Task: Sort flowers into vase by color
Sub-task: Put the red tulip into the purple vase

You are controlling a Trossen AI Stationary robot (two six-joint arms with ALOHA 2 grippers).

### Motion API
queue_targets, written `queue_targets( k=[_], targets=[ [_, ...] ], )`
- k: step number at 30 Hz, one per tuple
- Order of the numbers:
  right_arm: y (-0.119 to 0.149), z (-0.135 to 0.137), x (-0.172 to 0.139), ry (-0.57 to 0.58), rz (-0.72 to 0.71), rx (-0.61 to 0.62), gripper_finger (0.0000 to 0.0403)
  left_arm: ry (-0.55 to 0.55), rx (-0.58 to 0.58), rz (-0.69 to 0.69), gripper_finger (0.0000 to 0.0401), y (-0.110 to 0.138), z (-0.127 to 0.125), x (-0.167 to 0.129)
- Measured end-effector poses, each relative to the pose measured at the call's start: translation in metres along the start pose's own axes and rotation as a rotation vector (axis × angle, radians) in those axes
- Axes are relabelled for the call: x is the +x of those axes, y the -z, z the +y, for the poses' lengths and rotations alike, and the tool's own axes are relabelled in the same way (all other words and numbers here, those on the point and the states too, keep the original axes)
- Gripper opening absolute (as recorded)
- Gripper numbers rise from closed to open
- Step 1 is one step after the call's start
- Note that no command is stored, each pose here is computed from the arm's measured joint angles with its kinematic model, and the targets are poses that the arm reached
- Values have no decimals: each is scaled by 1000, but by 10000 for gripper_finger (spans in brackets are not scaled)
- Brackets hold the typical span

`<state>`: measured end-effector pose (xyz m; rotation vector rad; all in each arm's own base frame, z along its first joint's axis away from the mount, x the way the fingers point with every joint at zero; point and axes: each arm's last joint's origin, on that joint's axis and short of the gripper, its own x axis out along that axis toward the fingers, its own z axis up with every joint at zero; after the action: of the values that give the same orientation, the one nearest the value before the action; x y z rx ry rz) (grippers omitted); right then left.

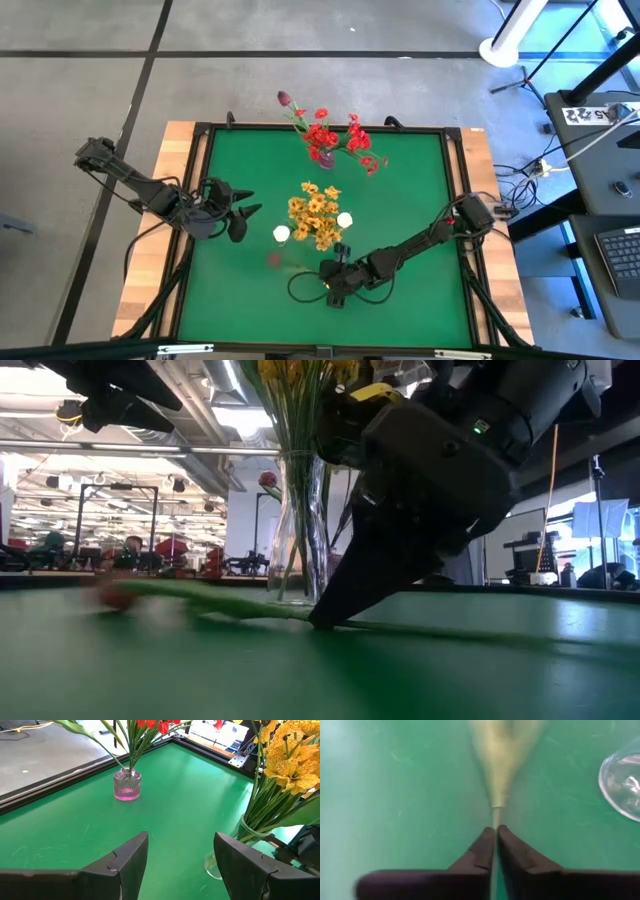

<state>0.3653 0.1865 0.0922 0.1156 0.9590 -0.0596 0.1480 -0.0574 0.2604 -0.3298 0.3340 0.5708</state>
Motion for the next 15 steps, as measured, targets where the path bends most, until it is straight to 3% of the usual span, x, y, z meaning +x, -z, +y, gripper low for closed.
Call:
queue_targets(
  k=[2,7,11,15],
  targets=[
    [-1,0,-2,-9,5,-20,9,0,0,0,219,0,0,0],
    [-7,2,-20,-42,3,-47,7,0,-1,0,219,0,0,0],
    [-7,4,-47,-28,26,-104,5,5,-2,3,219,0,0,0],
    [-17,9,-83,10,-54,-115,3,19,-6,14,219,0,-1,0]
  ],
)
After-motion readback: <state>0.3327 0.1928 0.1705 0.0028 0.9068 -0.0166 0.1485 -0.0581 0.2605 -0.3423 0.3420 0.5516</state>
